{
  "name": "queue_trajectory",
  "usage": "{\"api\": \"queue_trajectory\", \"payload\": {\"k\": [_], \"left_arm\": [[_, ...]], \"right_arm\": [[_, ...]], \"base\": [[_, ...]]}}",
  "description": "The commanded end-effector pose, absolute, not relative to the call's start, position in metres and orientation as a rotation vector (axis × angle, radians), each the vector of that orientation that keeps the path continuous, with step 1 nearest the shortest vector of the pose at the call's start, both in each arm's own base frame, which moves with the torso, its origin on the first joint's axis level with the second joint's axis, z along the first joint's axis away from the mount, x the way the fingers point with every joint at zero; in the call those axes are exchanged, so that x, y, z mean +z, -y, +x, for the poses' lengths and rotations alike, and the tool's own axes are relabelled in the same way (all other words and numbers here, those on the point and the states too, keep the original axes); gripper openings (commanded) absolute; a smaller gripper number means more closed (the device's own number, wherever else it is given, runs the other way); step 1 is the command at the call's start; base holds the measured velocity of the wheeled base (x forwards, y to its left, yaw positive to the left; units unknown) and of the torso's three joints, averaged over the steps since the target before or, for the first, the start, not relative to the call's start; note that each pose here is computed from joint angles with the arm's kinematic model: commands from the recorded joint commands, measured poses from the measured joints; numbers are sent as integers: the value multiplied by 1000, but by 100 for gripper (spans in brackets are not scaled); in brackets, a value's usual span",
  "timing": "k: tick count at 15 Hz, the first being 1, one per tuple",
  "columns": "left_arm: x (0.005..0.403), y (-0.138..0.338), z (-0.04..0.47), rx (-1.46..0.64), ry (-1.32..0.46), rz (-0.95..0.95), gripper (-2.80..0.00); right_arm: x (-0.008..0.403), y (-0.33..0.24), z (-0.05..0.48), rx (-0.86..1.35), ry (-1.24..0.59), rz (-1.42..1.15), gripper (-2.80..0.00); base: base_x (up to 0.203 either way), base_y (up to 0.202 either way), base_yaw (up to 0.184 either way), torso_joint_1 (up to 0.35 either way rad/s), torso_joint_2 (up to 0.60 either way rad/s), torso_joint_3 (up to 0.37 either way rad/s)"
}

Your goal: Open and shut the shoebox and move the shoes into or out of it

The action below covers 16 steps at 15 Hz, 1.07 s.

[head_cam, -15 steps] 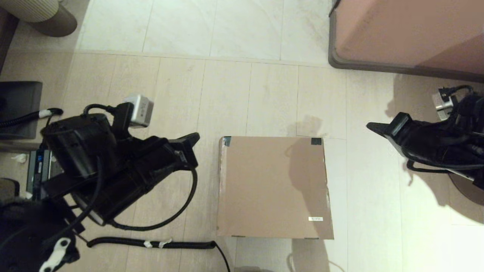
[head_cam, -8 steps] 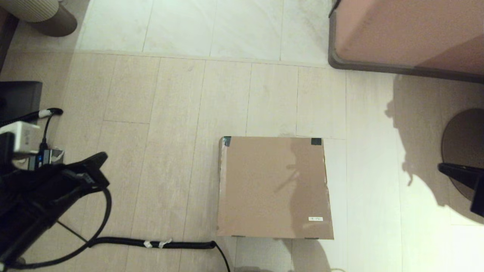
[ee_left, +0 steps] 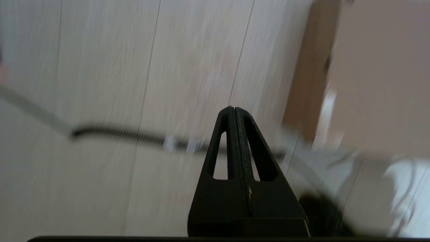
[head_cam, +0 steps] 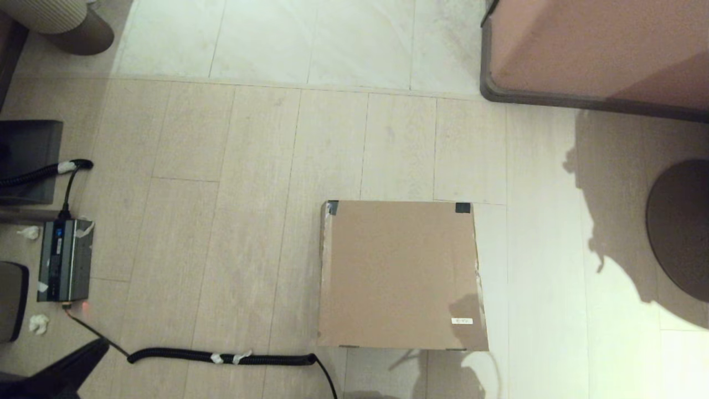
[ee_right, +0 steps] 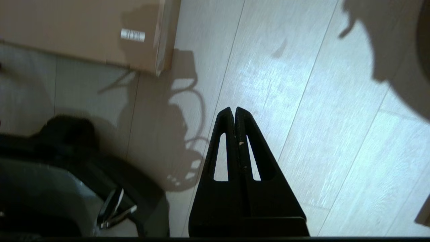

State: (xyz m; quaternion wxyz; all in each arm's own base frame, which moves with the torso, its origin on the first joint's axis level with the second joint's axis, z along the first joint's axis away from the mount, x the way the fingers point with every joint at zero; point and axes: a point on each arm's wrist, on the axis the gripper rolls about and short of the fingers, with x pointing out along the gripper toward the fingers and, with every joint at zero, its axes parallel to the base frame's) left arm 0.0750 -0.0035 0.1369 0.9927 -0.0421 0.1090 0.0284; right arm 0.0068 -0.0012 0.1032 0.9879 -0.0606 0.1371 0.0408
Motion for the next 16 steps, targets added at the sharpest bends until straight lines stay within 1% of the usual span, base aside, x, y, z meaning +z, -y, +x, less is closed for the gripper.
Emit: {"api": "queue_trajectory", "payload": {"k": [1,4,7,8,10,12,13,15,16], "left_arm": [[123,1,48,72,-292,-66,-280],[97,-1,23,68,-366,2,-280],[89,-1,10,-9,-329,-3,-280],[85,0,5,-44,-305,-1,-280],[78,0,0,-84,-259,20,-280],[79,0,0,-64,-247,-43,-280],[79,0,0,-34,-254,-51,-280],[79,0,4,12,-320,-39,-280],[79,0,5,20,-327,-36,-280]], "right_arm": [[88,2,-2,102,-267,-108,-280],[89,1,3,120,-356,-110,-280],[89,1,4,17,-375,-88,-280],[89,2,2,-35,-351,-77,-280],[88,1,-10,-53,-223,-58,-280],[82,0,-22,-31,-83,-32,-280],[80,0,-26,-25,-40,-7,-280],[78,0,-26,-20,-54,89,-280],[77,0,-26,-18,-54,91,-280]], "base": [[0,0,0,0,0,0],[0,0,0,0,0,0],[0,0,0,0,0,0],[0,0,0,0,0,0],[0,0,0,0,0,0],[0,0,0,0,0,0],[0,0,0,0,0,0],[0,0,0,0,0,0],[0,0,0,0,0,0]]}}
